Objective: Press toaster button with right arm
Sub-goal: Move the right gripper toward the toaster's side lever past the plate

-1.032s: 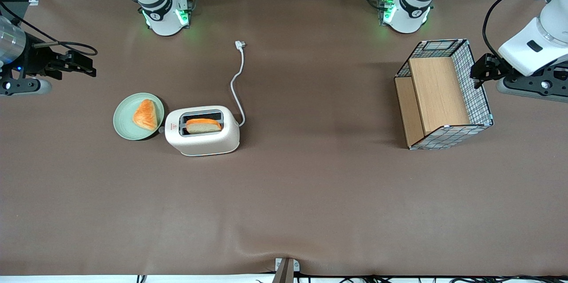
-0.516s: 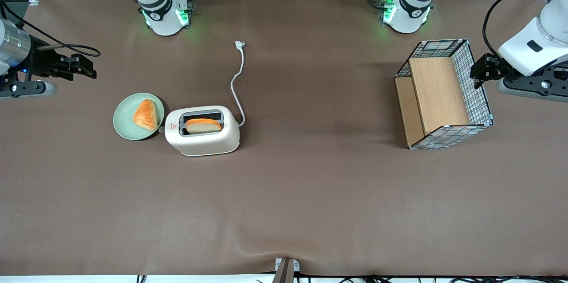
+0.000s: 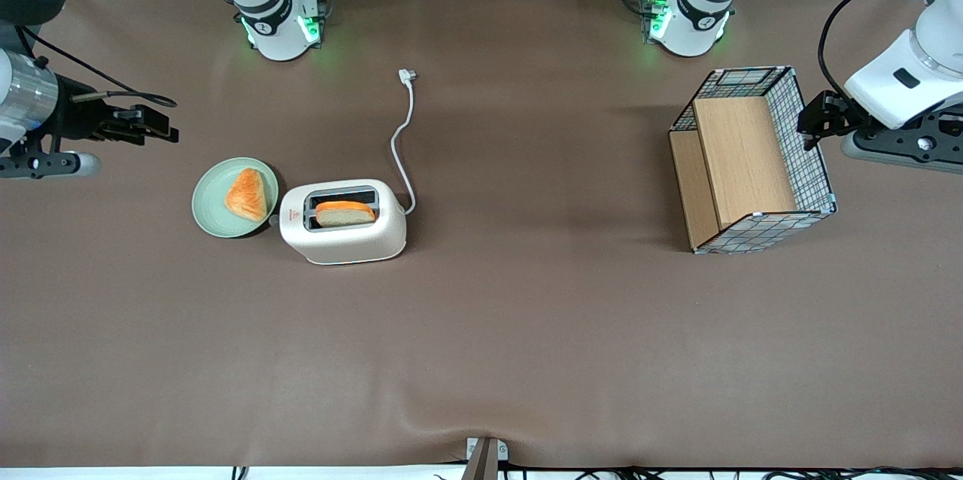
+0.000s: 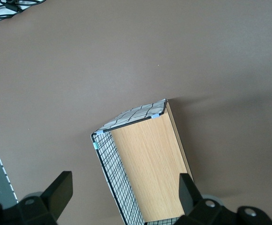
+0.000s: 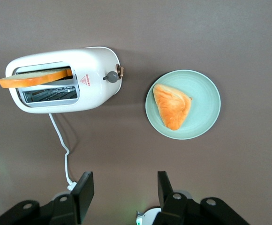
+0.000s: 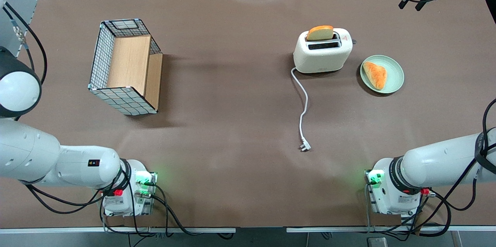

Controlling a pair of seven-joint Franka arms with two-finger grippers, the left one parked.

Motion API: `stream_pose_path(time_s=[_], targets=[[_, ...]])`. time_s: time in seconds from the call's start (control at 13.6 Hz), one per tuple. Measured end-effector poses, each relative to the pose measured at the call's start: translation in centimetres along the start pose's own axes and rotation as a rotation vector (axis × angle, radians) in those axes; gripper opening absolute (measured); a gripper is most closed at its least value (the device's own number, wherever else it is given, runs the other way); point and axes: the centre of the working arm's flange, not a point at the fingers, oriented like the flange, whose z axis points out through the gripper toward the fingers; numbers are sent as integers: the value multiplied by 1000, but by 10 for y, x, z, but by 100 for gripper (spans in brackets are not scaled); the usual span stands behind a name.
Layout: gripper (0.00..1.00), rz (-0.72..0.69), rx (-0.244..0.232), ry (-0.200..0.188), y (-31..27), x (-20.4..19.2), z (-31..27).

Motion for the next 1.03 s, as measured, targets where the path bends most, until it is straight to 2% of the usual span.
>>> stream_pose_path(time_s=[0.37,1.03], targets=[[64,10,42,16,1,8,24],[64,24,47,26,4,16,61]])
